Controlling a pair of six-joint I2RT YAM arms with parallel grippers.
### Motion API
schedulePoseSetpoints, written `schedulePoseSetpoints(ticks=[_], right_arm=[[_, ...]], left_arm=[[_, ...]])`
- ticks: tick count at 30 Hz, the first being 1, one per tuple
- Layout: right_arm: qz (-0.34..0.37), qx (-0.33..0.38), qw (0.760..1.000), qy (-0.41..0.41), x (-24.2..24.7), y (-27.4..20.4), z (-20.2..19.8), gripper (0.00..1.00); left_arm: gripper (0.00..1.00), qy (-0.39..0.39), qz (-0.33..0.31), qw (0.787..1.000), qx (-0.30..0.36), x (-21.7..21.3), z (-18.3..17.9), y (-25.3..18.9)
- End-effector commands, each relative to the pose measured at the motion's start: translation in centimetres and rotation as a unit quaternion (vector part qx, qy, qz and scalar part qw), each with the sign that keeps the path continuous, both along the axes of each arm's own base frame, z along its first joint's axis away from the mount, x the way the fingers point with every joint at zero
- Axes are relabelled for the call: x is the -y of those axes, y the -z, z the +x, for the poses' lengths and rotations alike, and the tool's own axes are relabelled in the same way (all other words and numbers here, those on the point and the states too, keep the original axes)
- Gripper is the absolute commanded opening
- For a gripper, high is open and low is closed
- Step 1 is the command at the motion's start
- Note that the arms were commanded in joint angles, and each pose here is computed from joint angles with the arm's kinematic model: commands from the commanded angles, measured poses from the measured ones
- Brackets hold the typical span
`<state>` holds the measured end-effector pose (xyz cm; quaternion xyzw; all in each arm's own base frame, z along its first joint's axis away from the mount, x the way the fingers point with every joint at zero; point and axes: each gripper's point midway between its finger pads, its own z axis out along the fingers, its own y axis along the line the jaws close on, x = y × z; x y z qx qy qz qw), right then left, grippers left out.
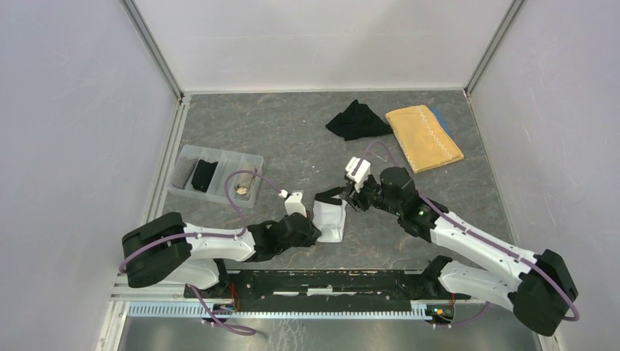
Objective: Roll the underwear
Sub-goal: Roll the underwear to the center of the board.
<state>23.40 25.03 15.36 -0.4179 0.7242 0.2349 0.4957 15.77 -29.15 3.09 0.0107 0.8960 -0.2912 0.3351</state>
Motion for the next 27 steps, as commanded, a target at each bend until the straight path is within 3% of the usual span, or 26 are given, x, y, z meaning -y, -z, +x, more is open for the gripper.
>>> schedulePoseSetpoints(ticks=[1,6,11,19,27], right_arm=[[-0.028,0.147,0.989,-0.011,-0.7,-4.6,0.1,0.47],[-0.110,0.250,0.959,-0.080,-1.2,-2.6,-3.1,0.58],[-0.131,0.315,0.920,-0.193,-2.1,0.9,-7.6,0.65],[-0.211,0.338,0.876,-0.273,-3.5,5.0,-10.9,0.69],[-0.286,0.352,0.832,-0.318,-4.9,8.2,-12.1,0.66]], left_arm=[[0.02,-0.019,0.062,0.997,-0.042,-3.2,-1.4,3.3],[0.02,-0.020,0.063,0.997,-0.042,-3.4,-1.4,3.2],[0.02,-0.021,0.063,0.997,-0.043,-3.6,-1.5,3.3],[0.02,-0.021,0.064,0.997,-0.043,-3.6,-1.5,3.3],[0.02,-0.019,0.067,0.997,-0.043,-3.5,-1.5,3.3]])
